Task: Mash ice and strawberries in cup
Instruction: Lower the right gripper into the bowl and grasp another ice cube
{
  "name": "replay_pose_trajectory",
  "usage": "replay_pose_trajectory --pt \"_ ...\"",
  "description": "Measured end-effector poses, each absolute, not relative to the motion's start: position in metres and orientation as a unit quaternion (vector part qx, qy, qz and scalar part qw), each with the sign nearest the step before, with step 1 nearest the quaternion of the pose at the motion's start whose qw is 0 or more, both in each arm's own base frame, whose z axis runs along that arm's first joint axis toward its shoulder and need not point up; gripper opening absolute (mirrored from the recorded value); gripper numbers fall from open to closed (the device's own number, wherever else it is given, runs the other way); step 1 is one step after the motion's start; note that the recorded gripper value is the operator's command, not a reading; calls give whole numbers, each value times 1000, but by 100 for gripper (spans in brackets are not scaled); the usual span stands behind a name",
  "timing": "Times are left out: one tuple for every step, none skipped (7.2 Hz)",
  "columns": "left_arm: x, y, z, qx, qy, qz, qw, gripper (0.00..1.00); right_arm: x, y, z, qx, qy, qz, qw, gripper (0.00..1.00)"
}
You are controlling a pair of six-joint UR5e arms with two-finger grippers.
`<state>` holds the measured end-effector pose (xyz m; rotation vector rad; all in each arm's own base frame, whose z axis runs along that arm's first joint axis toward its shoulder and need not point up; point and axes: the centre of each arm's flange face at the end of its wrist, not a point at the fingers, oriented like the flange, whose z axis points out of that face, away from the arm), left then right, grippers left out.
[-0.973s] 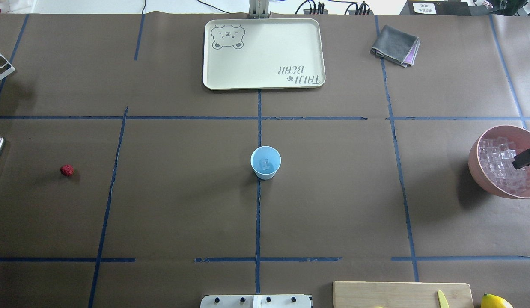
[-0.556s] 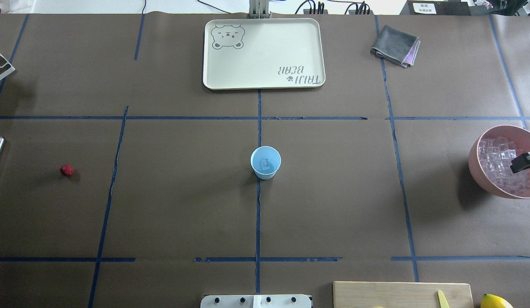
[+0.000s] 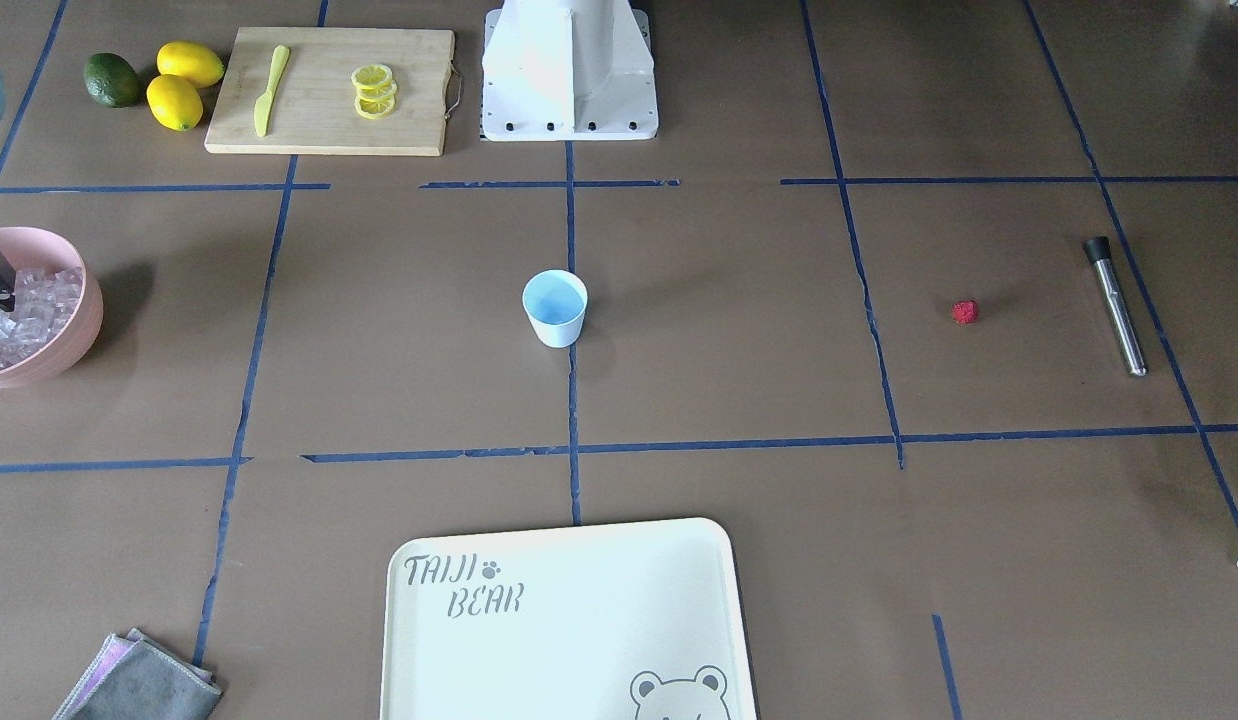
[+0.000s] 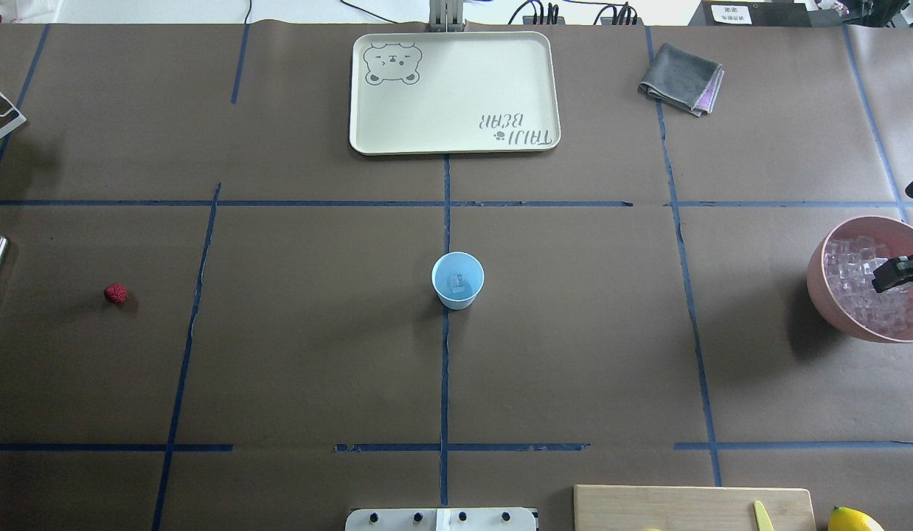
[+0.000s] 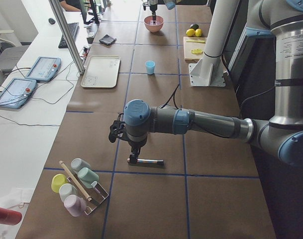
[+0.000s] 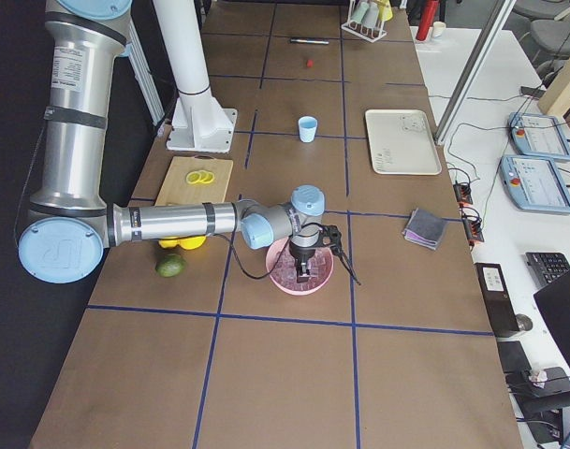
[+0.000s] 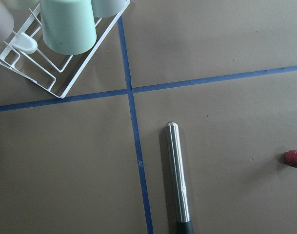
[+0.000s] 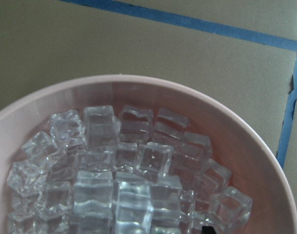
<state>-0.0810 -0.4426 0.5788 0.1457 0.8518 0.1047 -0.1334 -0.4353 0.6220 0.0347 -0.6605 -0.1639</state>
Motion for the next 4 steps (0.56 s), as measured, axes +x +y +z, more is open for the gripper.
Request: replay_pose_trajectory --pt "-81 -443 579 71 413 51 907 100 -133 -434 623 16 -324 -80 943 54" --pt "-81 -443 578 71 413 51 907 100 -132 -433 624 15 -323 -79 943 54" --pt "-81 -443 578 71 413 51 907 100 -131 -432 625 14 -323 -79 943 54" --pt "-81 -443 578 71 413 51 907 100 -130 -431 625 14 -323 -78 943 54"
